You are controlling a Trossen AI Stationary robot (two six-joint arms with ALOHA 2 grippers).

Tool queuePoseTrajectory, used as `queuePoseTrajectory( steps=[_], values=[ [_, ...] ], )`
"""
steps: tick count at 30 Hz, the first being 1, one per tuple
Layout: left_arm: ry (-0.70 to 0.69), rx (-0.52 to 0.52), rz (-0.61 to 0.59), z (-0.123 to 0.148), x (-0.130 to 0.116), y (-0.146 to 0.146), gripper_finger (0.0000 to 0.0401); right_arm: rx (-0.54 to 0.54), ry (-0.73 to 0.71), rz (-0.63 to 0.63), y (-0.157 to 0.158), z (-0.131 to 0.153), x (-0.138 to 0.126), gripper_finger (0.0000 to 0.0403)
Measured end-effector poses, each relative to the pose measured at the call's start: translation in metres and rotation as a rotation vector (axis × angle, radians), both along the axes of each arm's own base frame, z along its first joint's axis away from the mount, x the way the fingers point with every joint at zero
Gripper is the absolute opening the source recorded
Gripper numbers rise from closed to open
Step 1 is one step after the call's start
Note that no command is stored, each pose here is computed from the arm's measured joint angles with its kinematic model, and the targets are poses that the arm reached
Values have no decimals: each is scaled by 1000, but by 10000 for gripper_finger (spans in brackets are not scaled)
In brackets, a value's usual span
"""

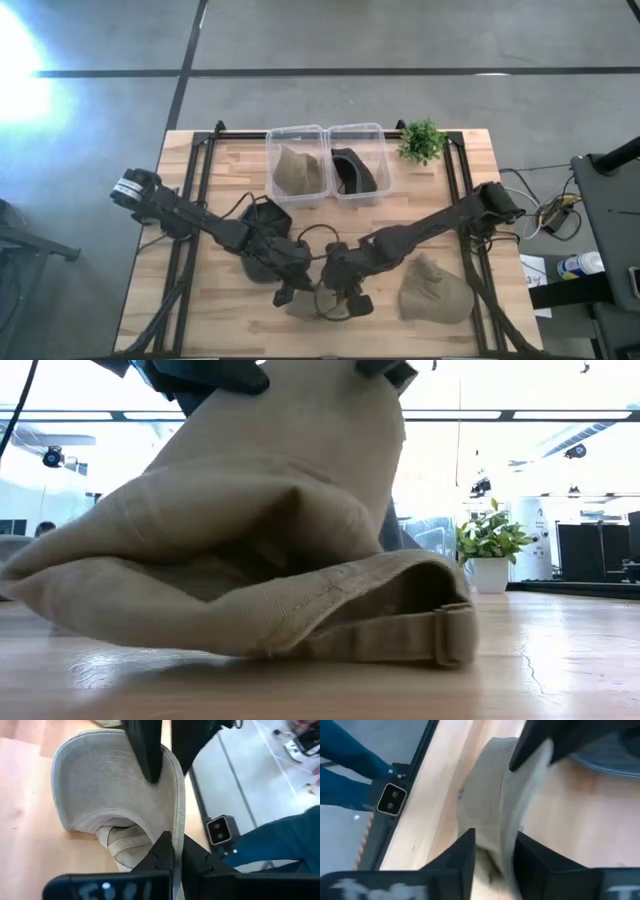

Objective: Pick & Place hat
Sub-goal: Put the left brown cap into the left transparent bin

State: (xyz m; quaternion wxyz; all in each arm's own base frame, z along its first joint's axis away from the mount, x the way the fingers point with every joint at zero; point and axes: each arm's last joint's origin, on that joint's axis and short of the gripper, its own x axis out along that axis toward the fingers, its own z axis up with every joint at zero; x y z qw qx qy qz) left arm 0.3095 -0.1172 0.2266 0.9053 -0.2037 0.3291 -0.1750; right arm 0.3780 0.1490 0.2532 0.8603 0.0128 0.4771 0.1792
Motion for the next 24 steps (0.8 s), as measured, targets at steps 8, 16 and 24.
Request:
queuePoseTrajectory(
  steps=[8,16,24],
  values=[
    [-69,66,199,27,-17,8,7,-158,-49,-341,-28,60,-47,186],
    [-345,67,620,97,-62,35,6,-193,-311,-819,-51,126,-110,201],
    [-633,260,891,154,-111,63,6,-180,-389,-927,-62,139,-128,201]
  ],
)
